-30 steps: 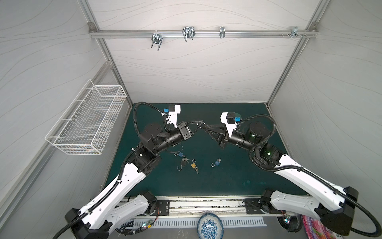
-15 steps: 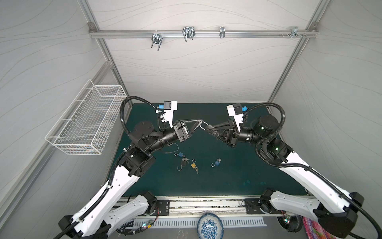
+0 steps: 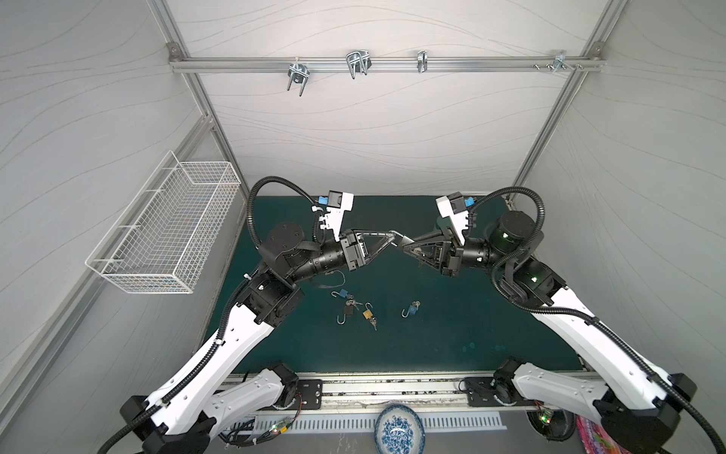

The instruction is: Lock with the key

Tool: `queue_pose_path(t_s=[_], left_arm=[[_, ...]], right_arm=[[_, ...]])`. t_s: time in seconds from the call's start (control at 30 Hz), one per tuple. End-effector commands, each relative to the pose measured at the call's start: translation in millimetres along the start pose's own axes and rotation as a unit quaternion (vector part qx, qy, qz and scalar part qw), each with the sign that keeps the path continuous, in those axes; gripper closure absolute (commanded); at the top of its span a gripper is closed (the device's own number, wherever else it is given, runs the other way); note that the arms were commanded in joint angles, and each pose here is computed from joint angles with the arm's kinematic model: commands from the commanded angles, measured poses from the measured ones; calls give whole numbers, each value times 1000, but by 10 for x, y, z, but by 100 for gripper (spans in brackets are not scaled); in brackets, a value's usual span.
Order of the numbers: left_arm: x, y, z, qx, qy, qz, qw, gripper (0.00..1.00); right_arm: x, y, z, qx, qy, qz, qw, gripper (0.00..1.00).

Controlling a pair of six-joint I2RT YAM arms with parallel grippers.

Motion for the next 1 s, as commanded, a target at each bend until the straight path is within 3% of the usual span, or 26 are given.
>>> queue_pose_path(t_s=[0.0,0.4,0.97], left_arm=[[-199,32,188,-28,-38,-36,998,70],[-191,47,217,-30,-49,-20,998,74],[-184,31,180,-21,-49,-27,998,100]], right_arm=[[183,63,77,-7,16,21,1000,100],[241,103,86,7,-8,26,1000,100],[285,115,141,1,-16,32,999,100]])
Point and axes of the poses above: each gripper's point midway between its finger pads, its own y axis back along the fingers, its own x axis along the line the jaws close on, z = x × y, the point moved 6 cm from there along y, back along the fingers, and after that the axes turned 13 degrees about -y, right-handed, at the moved point
